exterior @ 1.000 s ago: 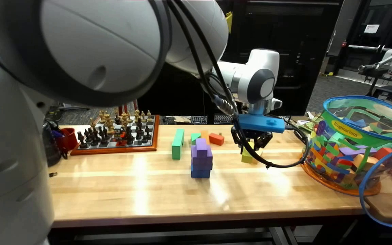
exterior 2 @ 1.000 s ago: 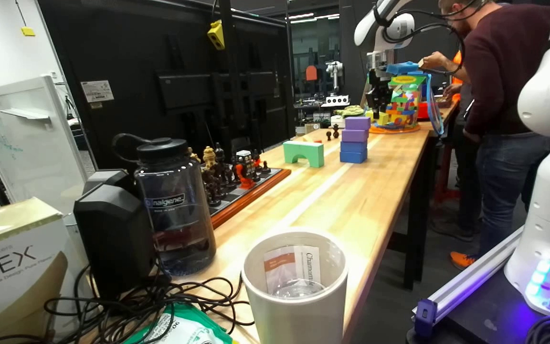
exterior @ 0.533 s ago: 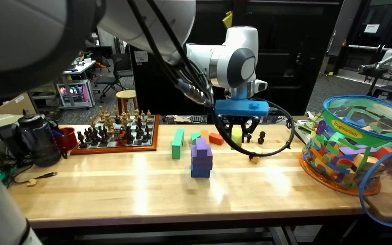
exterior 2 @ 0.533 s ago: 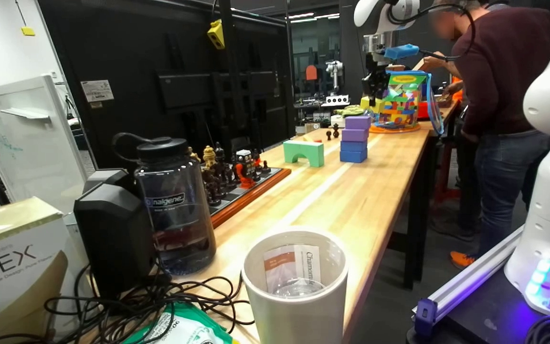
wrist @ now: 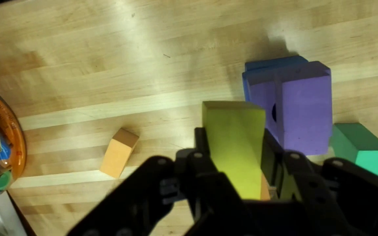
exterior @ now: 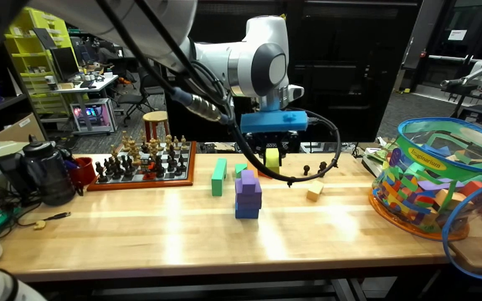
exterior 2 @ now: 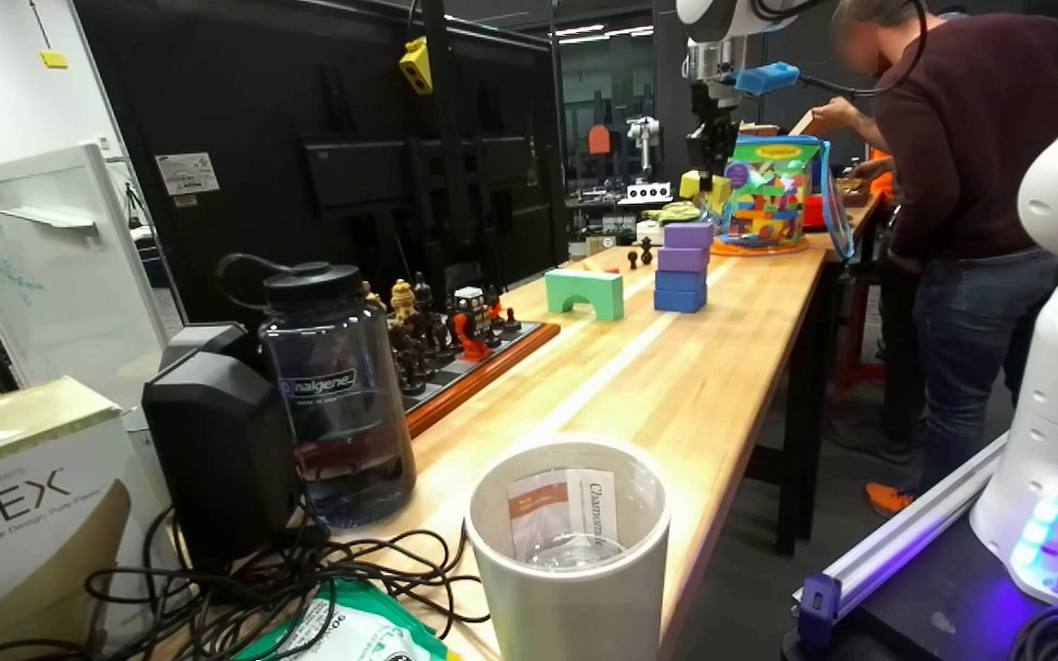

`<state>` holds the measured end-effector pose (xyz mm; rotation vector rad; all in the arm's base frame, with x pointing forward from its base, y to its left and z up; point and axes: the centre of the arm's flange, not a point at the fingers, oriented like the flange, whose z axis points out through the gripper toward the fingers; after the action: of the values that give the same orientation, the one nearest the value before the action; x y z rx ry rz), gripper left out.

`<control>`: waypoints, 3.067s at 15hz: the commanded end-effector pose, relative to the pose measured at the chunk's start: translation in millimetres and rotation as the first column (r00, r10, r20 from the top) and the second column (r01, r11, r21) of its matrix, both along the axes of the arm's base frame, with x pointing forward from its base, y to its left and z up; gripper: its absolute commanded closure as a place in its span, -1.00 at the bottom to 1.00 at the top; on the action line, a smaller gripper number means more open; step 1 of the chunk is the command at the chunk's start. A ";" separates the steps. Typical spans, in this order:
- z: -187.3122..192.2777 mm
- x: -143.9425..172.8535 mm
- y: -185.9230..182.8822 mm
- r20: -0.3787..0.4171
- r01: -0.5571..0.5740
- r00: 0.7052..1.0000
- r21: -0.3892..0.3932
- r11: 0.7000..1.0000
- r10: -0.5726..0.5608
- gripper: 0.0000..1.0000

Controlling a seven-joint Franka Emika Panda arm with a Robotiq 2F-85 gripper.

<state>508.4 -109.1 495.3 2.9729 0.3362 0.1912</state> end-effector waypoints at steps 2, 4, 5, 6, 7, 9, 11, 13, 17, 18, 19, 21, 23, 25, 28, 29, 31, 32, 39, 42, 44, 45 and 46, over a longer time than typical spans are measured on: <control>14.5 -25.5 24.5 -0.011 -0.039 0.999 -0.043 0.998 0.038 0.71; 16.9 -28.5 30.2 -0.033 -0.052 0.998 -0.049 0.997 0.050 0.71; 16.9 -29.7 33.0 -0.039 -0.056 0.998 -0.053 0.997 0.054 0.71; 17.0 -30.8 35.9 -0.051 -0.073 0.996 -0.052 0.996 0.070 0.71; 16.6 -31.0 39.3 -0.060 -0.082 0.995 -0.050 0.995 0.079 0.71; 14.2 -30.1 45.7 -0.075 -0.096 0.993 -0.045 0.994 0.092 0.71; 11.6 -28.6 52.1 -0.088 -0.109 0.991 -0.044 0.993 0.105 0.71; 8.7 -27.3 57.1 -0.101 -0.122 0.988 -0.046 0.991 0.117 0.71; 1.8 -26.8 61.3 -0.127 -0.137 0.983 -0.036 0.990 0.132 0.71; 0.0 -26.6 61.8 -0.133 -0.139 0.982 -0.036 0.990 0.134 0.71; -1.5 -26.0 62.1 -0.138 -0.140 0.981 -0.035 0.989 0.134 0.71; -4.3 -25.0 62.3 -0.148 -0.141 0.980 -0.034 0.989 0.135 0.71; -6.8 -23.9 63.0 -0.157 -0.145 0.978 -0.031 0.989 0.138 0.71; -8.8 -22.7 64.4 -0.166 -0.151 0.976 -0.031 0.988 0.143 0.71; -11.7 -20.5 66.7 -0.176 -0.161 0.972 -0.028 0.986 0.154 0.71; -12.5 -19.4 67.7 -0.176 -0.166 0.972 -0.031 0.986 0.158 0.71; -13.2 -18.0 69.0 -0.179 -0.173 0.970 -0.031 0.984 0.165 0.71; -13.5 -17.1 69.4 -0.181 -0.174 0.969 -0.029 0.984 0.166 0.71; -12.9 -8.0 67.0 -0.191 -0.180 0.966 -0.016 0.984 0.174 0.71; -12.7 -4.6 66.1 -0.198 -0.183 0.964 -0.010 0.983 0.178 0.71; -12.2 -2.2 65.3 -0.200 -0.186 0.963 -0.006 0.983 0.181 0.71; -12.1 -1.1 64.8 -0.201 -0.187 0.963 -0.003 0.982 0.183 0.71; -12.2 -0.1 64.4 -0.202 -0.187 0.962 0.000 0.982 0.183 0.71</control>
<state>502.4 -43.0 476.9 2.9382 0.6101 -0.0759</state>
